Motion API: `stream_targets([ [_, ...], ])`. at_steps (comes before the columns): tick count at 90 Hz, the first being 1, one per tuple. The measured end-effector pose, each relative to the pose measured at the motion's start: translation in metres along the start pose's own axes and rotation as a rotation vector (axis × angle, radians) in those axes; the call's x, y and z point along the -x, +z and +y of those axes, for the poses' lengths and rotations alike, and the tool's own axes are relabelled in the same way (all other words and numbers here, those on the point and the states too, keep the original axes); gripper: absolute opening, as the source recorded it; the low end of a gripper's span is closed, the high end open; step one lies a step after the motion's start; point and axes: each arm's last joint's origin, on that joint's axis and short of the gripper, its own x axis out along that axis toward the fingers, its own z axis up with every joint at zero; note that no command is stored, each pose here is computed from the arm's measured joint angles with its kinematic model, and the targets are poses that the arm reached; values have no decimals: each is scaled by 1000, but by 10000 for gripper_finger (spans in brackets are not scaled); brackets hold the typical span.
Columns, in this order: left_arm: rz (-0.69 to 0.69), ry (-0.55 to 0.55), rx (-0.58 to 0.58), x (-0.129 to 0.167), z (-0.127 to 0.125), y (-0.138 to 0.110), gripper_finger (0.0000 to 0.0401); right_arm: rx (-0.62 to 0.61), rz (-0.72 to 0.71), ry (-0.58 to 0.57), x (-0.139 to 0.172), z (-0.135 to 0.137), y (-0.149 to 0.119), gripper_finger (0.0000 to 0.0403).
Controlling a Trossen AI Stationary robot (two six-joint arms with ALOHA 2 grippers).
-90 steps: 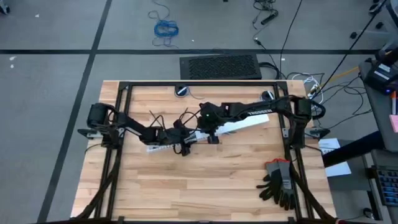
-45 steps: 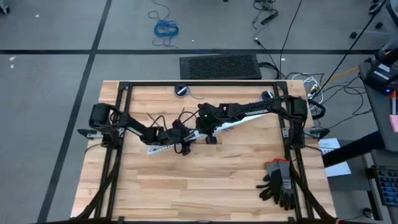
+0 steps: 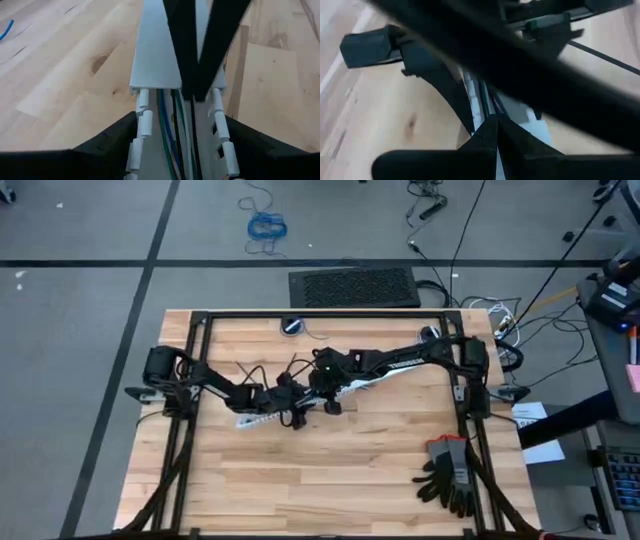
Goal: Ziptie cables
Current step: Close the white cable duct tray the with white cable cover
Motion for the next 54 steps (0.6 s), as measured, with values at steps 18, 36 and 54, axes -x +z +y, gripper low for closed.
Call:
stream_targets([
  [18,5,-1,2,0,0,0,236,4,-12,0,27,6,9,0],
  [36,9,0,0,0,0,-1,236,35,-56,-12,58,12,23,0],
  [54,14,-2,-4,0,0,-1,236,5,27,-15,54,4,12,0],
])
